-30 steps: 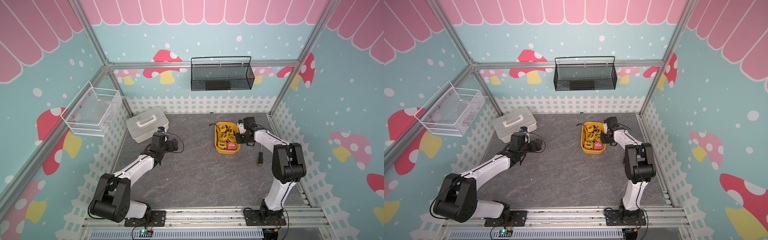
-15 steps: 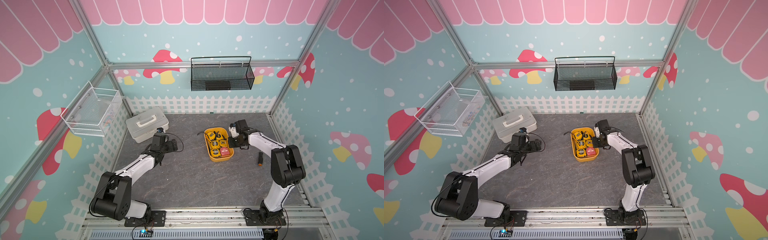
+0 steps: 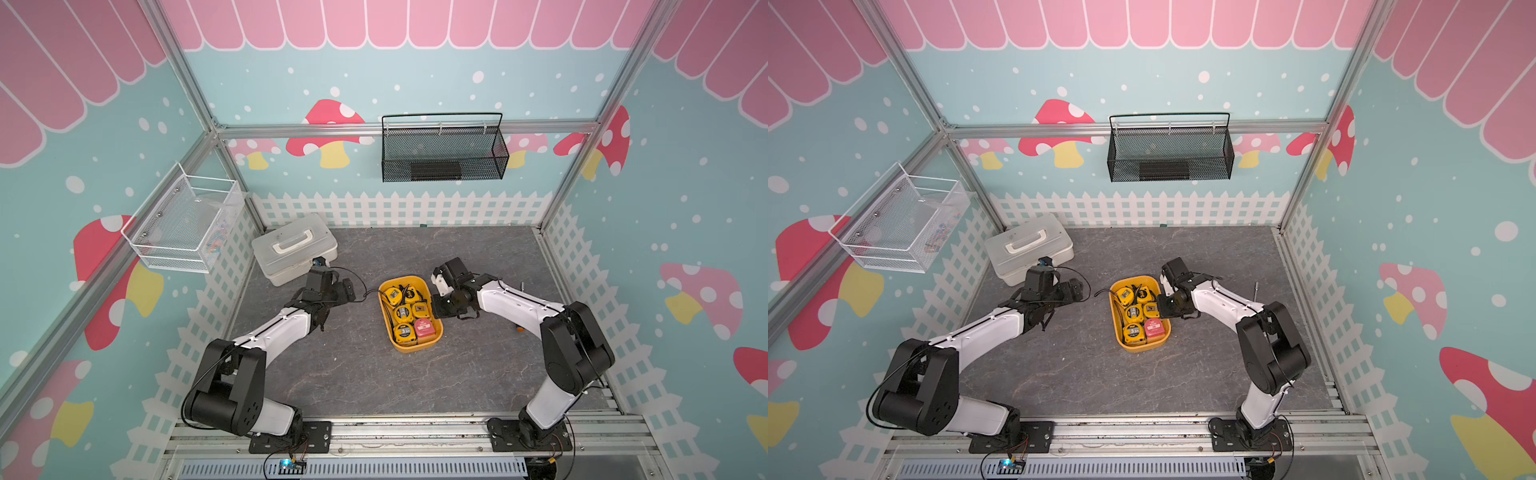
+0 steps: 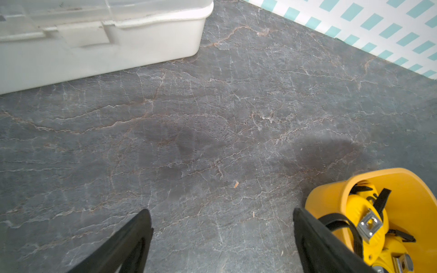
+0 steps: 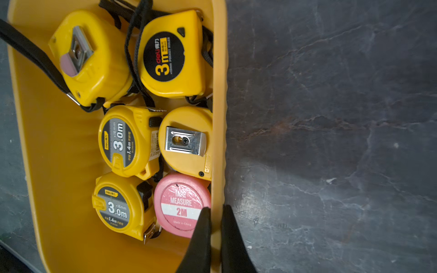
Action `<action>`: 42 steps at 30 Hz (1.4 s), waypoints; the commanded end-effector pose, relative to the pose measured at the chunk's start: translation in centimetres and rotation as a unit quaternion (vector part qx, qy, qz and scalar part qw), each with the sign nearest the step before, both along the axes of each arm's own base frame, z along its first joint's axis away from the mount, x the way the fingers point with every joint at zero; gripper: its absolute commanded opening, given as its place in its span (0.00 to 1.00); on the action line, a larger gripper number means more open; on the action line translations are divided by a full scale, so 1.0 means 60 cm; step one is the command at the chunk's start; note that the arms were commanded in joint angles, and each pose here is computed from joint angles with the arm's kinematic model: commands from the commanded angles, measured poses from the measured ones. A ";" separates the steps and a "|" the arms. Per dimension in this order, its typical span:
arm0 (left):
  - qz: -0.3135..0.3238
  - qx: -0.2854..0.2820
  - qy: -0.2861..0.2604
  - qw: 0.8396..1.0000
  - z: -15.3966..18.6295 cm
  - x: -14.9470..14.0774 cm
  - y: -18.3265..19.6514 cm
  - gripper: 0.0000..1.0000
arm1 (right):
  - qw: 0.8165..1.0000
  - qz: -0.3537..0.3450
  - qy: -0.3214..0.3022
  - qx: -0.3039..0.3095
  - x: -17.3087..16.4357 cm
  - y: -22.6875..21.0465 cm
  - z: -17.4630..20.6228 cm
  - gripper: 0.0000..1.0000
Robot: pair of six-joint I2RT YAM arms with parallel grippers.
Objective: Take the tape measure out of the storage box
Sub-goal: Move the storage box to the center of the board.
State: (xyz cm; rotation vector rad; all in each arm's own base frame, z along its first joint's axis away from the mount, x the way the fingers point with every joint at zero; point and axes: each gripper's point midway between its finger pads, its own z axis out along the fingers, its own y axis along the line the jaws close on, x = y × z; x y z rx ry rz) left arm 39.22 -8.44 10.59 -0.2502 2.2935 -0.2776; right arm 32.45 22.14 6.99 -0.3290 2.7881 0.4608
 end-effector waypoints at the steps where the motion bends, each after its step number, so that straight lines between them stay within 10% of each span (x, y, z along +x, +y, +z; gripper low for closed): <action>1: 0.007 -0.003 -0.005 1.000 0.011 0.006 -0.002 0.93 | 1.000 -0.009 0.030 0.002 -0.031 0.002 0.002 0.09; 42: -0.025 0.024 0.006 0.999 0.022 0.017 -0.019 0.94 | 0.991 0.117 0.070 -0.004 -0.153 0.065 0.044 0.27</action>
